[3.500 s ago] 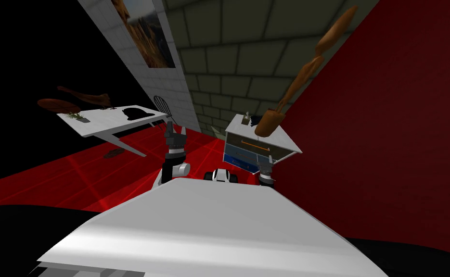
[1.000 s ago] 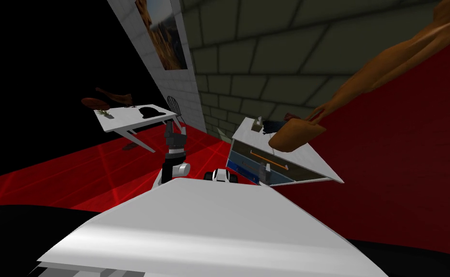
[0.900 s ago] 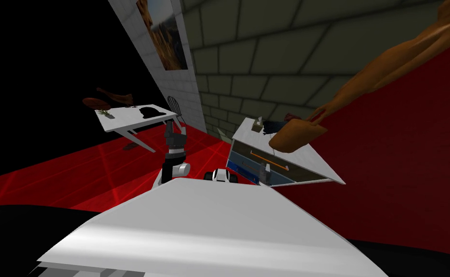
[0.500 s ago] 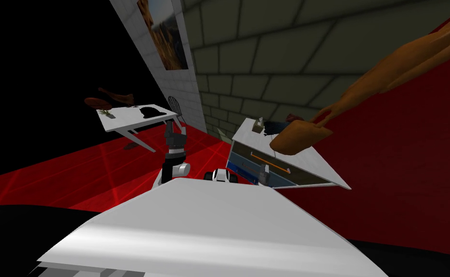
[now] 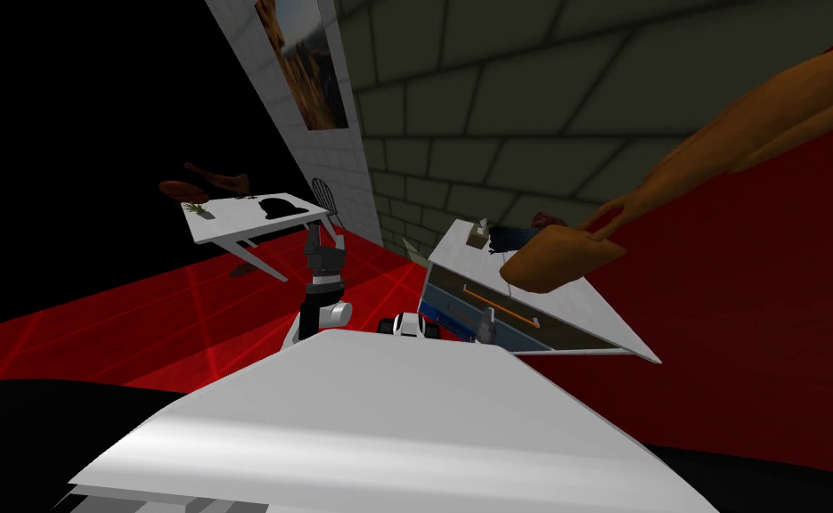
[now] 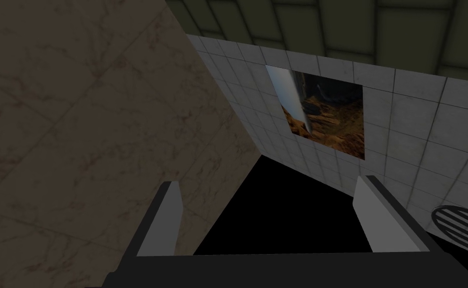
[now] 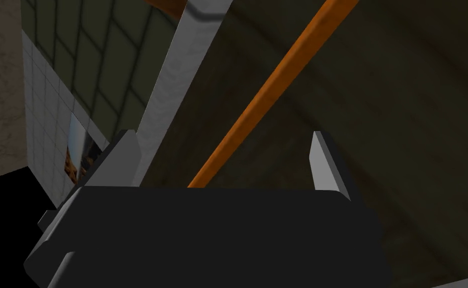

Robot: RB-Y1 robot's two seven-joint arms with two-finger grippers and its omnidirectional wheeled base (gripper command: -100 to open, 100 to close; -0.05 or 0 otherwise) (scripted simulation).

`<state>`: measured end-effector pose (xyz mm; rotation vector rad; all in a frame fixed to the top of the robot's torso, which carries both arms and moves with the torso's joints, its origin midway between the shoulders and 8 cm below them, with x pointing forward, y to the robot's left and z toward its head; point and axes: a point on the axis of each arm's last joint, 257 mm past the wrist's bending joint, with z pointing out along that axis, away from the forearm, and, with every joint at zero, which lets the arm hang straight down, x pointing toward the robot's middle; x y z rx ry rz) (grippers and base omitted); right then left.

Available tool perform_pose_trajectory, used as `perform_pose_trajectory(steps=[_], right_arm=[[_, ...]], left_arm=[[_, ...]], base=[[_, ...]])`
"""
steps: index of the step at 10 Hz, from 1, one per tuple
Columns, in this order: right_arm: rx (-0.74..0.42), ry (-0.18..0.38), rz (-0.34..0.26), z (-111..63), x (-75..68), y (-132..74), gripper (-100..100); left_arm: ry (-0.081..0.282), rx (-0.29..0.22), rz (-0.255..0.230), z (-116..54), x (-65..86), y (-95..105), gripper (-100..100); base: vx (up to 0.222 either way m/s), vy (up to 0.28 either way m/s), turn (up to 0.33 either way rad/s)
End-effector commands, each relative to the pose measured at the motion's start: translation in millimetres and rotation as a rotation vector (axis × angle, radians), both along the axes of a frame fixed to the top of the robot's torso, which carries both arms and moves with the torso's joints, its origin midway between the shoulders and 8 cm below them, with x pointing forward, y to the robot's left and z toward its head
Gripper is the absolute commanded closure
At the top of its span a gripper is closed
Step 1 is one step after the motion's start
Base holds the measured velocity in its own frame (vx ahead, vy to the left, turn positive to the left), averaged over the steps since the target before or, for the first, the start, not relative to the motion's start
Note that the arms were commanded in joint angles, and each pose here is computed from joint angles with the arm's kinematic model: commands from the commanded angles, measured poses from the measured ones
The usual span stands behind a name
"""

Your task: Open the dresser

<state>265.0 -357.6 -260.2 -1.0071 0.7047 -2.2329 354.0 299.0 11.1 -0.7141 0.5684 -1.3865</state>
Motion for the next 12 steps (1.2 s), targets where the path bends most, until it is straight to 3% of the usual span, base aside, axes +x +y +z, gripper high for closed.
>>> perform_pose_trajectory(steps=[1,12], right_arm=[[0.081,-0.019,0.024,-5.5,-3.7,4,-100],[0.401,-0.117,0.137,-20.1,-11.9,25,-100]], left_arm=[[0.0,0.0,0.0,0.0,0.0,0.0,0],[0.0,0.0,0.0,0.0,0.0,0.0,0]], base=[[0.013,-0.024,0.018],[0.013,-0.027,0.003]])
